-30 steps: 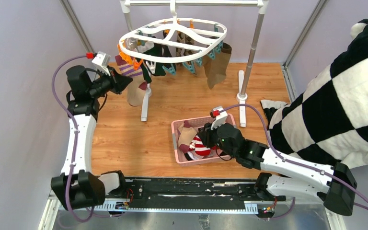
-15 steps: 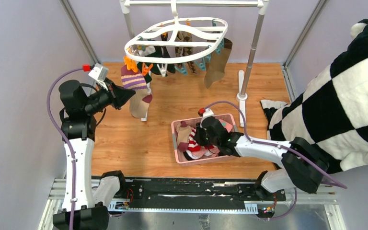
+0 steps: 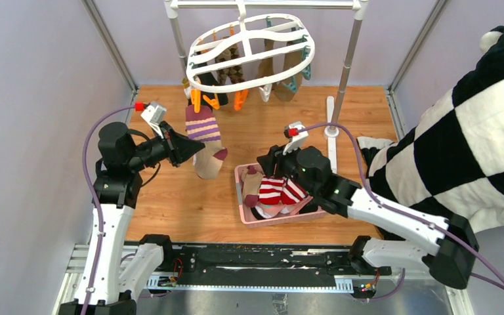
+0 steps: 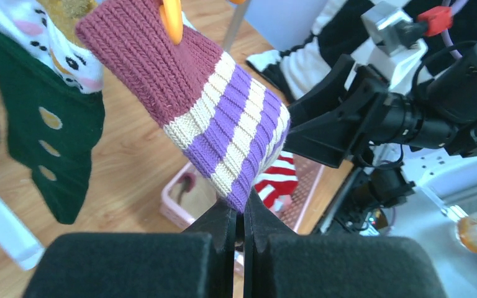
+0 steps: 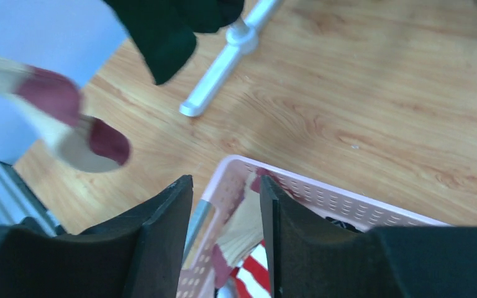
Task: Remove the socks clipped to the hanger
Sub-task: Remove the sock from the hanger.
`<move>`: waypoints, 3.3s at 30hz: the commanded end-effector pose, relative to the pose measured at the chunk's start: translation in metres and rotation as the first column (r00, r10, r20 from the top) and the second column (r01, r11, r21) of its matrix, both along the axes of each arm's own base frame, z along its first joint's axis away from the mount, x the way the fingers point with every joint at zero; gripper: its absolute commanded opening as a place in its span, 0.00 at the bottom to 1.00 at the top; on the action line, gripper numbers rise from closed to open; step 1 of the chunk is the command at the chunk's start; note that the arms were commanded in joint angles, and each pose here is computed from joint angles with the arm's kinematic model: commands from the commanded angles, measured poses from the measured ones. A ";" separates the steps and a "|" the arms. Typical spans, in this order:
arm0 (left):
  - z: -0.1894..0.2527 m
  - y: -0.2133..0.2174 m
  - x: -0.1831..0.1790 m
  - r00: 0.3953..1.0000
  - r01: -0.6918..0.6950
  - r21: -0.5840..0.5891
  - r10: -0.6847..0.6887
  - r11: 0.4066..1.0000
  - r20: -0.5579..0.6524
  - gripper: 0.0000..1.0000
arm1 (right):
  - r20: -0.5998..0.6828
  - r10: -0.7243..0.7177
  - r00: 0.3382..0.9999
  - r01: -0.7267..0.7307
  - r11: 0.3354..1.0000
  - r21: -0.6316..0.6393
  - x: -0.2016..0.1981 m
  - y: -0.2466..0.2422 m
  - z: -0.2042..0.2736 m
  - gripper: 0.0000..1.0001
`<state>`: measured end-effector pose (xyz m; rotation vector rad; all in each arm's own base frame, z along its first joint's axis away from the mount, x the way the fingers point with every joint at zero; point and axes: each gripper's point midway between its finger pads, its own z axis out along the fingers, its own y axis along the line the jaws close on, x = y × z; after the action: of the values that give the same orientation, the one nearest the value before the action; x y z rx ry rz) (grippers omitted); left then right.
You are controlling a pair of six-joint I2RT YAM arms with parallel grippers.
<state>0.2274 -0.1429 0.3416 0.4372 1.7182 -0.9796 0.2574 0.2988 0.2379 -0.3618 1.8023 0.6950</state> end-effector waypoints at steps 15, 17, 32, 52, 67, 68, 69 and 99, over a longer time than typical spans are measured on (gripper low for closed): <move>-0.011 -0.046 -0.021 0.990 0.082 -0.005 -0.082 0.997 -0.113 0.00 | 0.276 0.132 0.952 -0.155 0.986 0.064 -0.069 0.035 0.134 0.66; -0.011 -0.051 -0.021 0.989 0.088 -0.009 -0.088 0.996 -0.117 0.00 | 0.281 0.107 0.954 -0.137 0.987 0.087 -0.065 0.041 0.146 0.66; 0.008 -0.057 -0.026 0.993 0.092 0.020 -0.090 0.996 -0.077 0.00 | 0.226 -0.046 0.973 0.019 0.992 0.124 -0.045 0.056 0.142 0.70; 0.018 -0.046 -0.009 0.984 -0.091 -0.074 0.078 0.993 -0.158 0.00 | 0.550 -0.011 0.835 0.118 0.980 -0.159 -0.063 0.117 0.103 0.86; 0.038 -0.045 -0.015 0.983 -0.103 -0.124 0.082 0.987 -0.166 0.01 | 0.622 -0.200 0.757 0.345 0.931 -0.119 -0.030 0.114 0.097 0.20; 0.038 -0.045 -0.015 0.982 -0.102 -0.128 0.080 0.986 -0.170 0.02 | 0.611 -0.201 0.766 0.333 0.936 -0.109 -0.030 0.111 0.096 0.17; 0.039 -0.046 -0.016 0.982 -0.099 -0.133 0.076 0.986 -0.171 0.06 | 0.601 -0.199 0.774 0.317 0.943 -0.096 -0.031 0.109 0.096 0.14; -0.017 -0.059 -0.095 0.934 0.328 0.014 -0.322 0.945 -0.155 0.90 | 0.239 0.715 0.657 -0.734 0.535 0.419 -0.164 0.074 0.118 0.00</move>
<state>0.1583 -0.1946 0.3284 0.5828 1.8650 -1.1238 0.1183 0.3777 0.3339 -0.7365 1.4048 1.5262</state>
